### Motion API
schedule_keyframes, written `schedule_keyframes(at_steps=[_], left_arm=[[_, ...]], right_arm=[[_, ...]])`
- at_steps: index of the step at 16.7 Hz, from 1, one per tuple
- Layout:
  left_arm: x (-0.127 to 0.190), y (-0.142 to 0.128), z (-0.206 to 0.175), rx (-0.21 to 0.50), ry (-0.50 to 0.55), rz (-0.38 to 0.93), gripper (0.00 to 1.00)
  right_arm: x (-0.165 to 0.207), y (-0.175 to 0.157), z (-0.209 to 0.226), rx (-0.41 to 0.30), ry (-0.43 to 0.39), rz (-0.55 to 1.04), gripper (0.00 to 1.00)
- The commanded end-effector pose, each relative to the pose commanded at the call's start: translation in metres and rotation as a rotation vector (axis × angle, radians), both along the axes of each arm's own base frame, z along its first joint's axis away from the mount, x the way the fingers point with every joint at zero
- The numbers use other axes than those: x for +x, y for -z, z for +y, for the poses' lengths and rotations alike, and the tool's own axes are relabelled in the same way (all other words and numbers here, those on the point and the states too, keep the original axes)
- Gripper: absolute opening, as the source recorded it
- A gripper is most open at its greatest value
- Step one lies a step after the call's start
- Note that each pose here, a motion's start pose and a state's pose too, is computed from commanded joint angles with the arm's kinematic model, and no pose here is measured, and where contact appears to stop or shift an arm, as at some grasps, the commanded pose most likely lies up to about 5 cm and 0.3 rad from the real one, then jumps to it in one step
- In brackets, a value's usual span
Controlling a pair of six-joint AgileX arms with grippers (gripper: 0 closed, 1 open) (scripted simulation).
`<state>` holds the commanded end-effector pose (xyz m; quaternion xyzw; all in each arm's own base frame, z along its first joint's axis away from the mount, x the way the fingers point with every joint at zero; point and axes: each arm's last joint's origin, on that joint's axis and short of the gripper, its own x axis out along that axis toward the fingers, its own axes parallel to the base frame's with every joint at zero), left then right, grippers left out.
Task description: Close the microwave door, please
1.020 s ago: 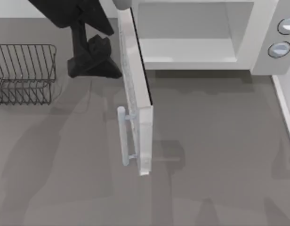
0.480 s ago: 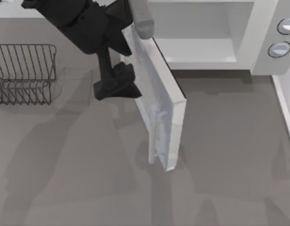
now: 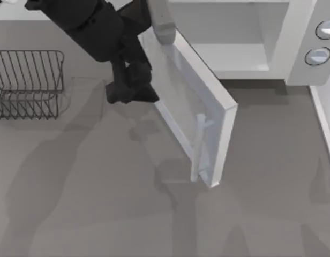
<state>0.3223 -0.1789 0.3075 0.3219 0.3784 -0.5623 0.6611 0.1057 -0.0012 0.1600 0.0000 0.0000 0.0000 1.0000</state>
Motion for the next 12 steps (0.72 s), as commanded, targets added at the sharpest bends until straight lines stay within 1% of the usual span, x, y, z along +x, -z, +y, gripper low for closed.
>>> schedule_keyframes(at_steps=[6, 7, 12], left_arm=[[0.0000, 0.0000, 0.0000, 0.000, 0.000, 0.000, 0.02], [0.0000, 0.0000, 0.0000, 0.000, 0.000, 0.000, 0.00], [0.0000, 0.0000, 0.0000, 0.000, 0.000, 0.000, 0.00]], right_arm=[[0.0000, 0.0000, 0.0000, 0.000, 0.000, 0.000, 1.00], [0.0000, 0.0000, 0.0000, 0.000, 0.000, 0.000, 1.00], [0.0000, 0.0000, 0.0000, 0.000, 0.000, 0.000, 1.00]])
